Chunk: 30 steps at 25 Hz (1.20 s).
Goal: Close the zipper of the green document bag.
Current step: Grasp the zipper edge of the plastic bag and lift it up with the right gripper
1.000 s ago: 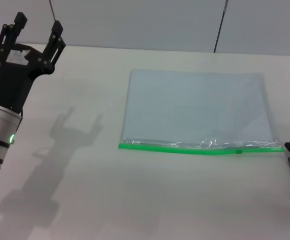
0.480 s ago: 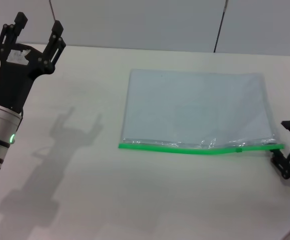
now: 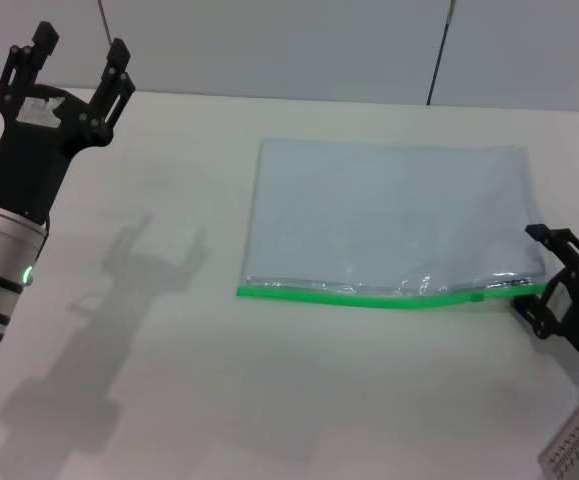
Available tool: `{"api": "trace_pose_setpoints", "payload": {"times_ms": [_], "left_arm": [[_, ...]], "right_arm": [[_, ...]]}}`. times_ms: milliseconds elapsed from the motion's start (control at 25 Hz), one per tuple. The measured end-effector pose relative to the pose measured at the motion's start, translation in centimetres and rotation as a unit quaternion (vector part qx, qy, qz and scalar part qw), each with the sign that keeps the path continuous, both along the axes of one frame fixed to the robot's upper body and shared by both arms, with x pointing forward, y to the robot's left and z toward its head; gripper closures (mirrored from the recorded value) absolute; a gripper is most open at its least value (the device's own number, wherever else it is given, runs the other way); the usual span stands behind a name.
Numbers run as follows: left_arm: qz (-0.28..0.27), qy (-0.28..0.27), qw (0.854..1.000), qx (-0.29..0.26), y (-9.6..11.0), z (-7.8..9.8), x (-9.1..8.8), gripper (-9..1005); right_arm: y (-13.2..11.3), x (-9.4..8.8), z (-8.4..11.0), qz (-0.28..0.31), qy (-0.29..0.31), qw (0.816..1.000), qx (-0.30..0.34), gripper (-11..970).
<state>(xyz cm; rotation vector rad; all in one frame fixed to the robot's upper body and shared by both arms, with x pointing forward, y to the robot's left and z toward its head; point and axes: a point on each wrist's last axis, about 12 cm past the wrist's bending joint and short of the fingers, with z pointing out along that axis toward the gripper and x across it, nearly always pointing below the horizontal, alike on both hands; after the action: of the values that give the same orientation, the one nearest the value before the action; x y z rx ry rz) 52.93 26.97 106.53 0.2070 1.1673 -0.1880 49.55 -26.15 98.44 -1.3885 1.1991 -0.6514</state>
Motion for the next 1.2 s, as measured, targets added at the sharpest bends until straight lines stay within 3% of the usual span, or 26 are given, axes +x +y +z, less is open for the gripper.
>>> {"api": "trace_pose_setpoints", "payload": {"times_ms": [320,520,960,1040,1200], "left_arm": [[-0.002,-0.002,1.0,-0.001,-0.1,0.0,0.0,219],[-0.002,-0.002,1.0,-0.001,-0.1,0.1,0.0,220],[-0.002,-0.002,1.0,0.0,-0.1,0.1,0.0,219],[-0.002,-0.002,1.0,0.001,-0.1,0.1,0.0,219],[-0.008,0.0,1.0,0.006,-0.2,0.0,0.1,219]], "right_arm": [[1.1,0.7,0.0,0.016,0.006,1.0,-0.022,283],[1.6,1.0,-0.1,0.021,0.014,0.999,-0.028,505],[2.5,1.1,0.2,0.025,0.011,1.0,-0.012,752],[2.8,1.1,0.4,0.027,0.009,1.0,-0.007,841],[3.6,1.2,0.7,0.034,0.005,0.999,0.004,873]]}}
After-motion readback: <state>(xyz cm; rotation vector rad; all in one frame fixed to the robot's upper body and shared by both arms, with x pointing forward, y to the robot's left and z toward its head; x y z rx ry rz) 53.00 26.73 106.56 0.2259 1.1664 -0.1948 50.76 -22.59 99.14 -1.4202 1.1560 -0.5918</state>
